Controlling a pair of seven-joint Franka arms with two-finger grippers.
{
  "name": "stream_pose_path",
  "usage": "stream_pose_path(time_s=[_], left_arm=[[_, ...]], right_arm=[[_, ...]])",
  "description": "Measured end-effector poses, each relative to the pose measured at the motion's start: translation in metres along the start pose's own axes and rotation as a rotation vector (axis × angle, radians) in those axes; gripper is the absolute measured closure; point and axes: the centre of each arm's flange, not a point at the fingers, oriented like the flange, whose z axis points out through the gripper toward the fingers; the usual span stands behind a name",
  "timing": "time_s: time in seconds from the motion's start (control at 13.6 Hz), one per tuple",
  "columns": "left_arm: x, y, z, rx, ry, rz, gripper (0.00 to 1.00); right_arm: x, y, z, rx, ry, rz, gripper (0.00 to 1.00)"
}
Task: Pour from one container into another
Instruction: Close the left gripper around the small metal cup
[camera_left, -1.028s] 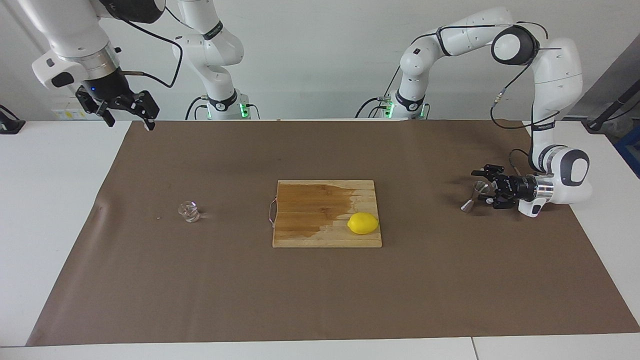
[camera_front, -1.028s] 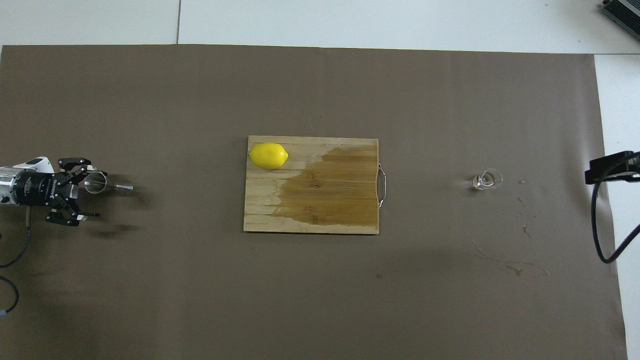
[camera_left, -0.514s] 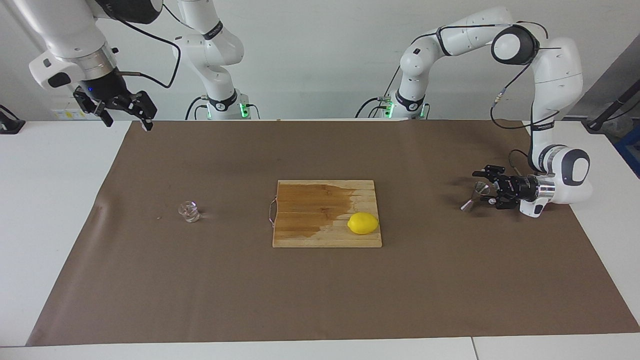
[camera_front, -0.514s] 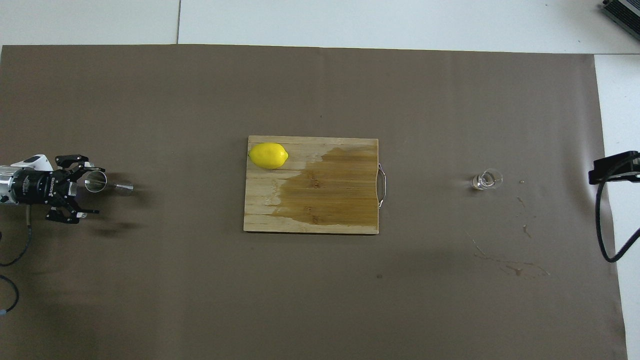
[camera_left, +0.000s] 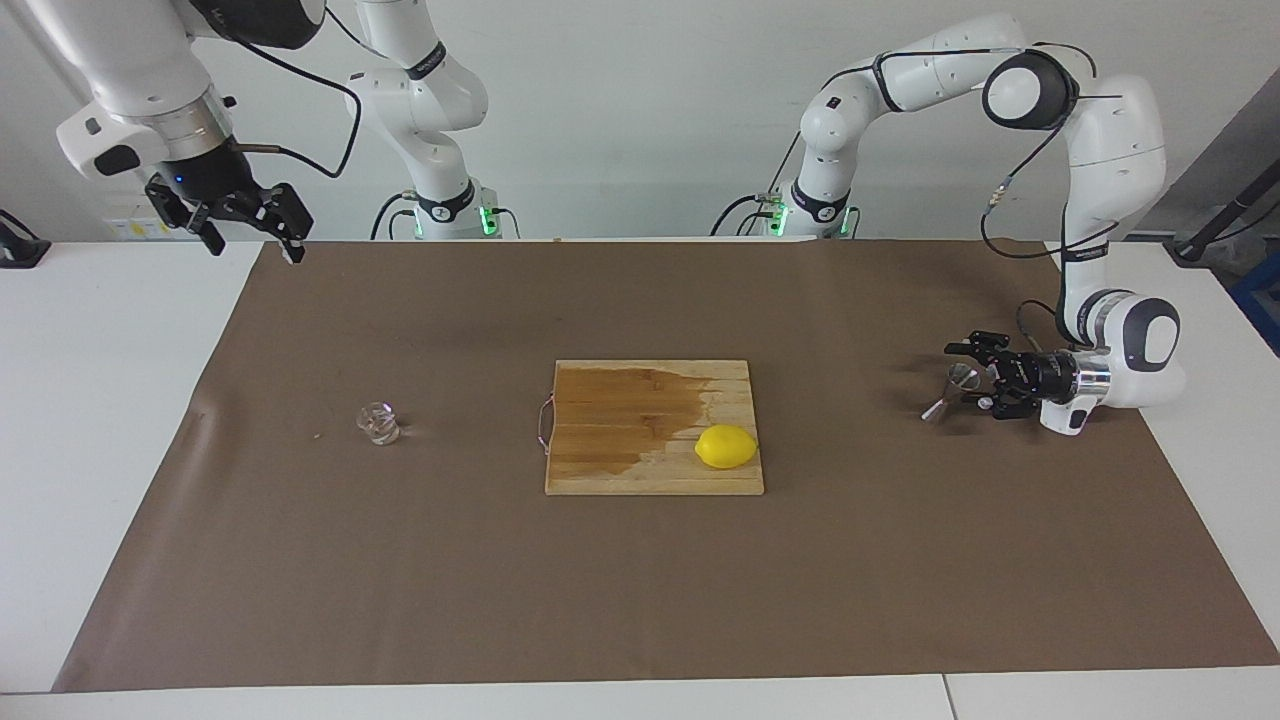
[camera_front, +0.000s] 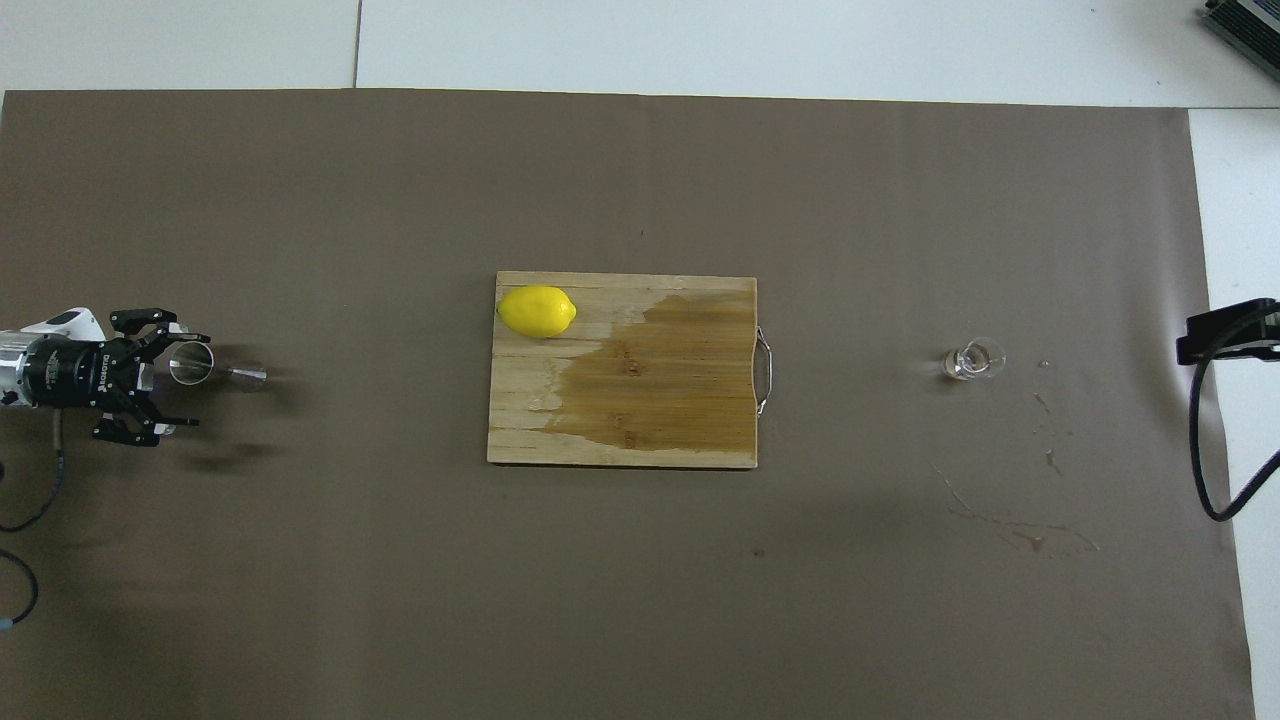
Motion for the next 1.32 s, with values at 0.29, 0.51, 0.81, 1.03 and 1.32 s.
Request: stream_pose_path(time_s=[0.29,0.51,0.81,1.03,1.32], left_arm=[[0.0012,0.0012,-0.0011,-0.01,0.011,0.0,0.0],[0.0013,0.0013,-0.0012,-0.011,0.012,-0.002,0.02],[0.0007,0.0021,-0.0014,-0.017,0.008,-0.016,0.01],[0.0002,0.0028,-0.0014,-0.022,0.004,-0.014,0.02],[-0.0006,0.0037,-0.0015,-0.029,-0.002,-0.012,0.07]], right_arm=[[0.0003,0.0,0.0002,0.0,0.0,0.0,0.0],[0.0003,0.0,0.0002,0.0,0.0,0.0,0.0],[0.0003,0.0,0.0002,0.0,0.0,0.0,0.0],[0.0003,0.0,0.0002,0.0,0.0,0.0,0.0],[0.0003,0.0,0.0002,0.0,0.0,0.0,0.0]])
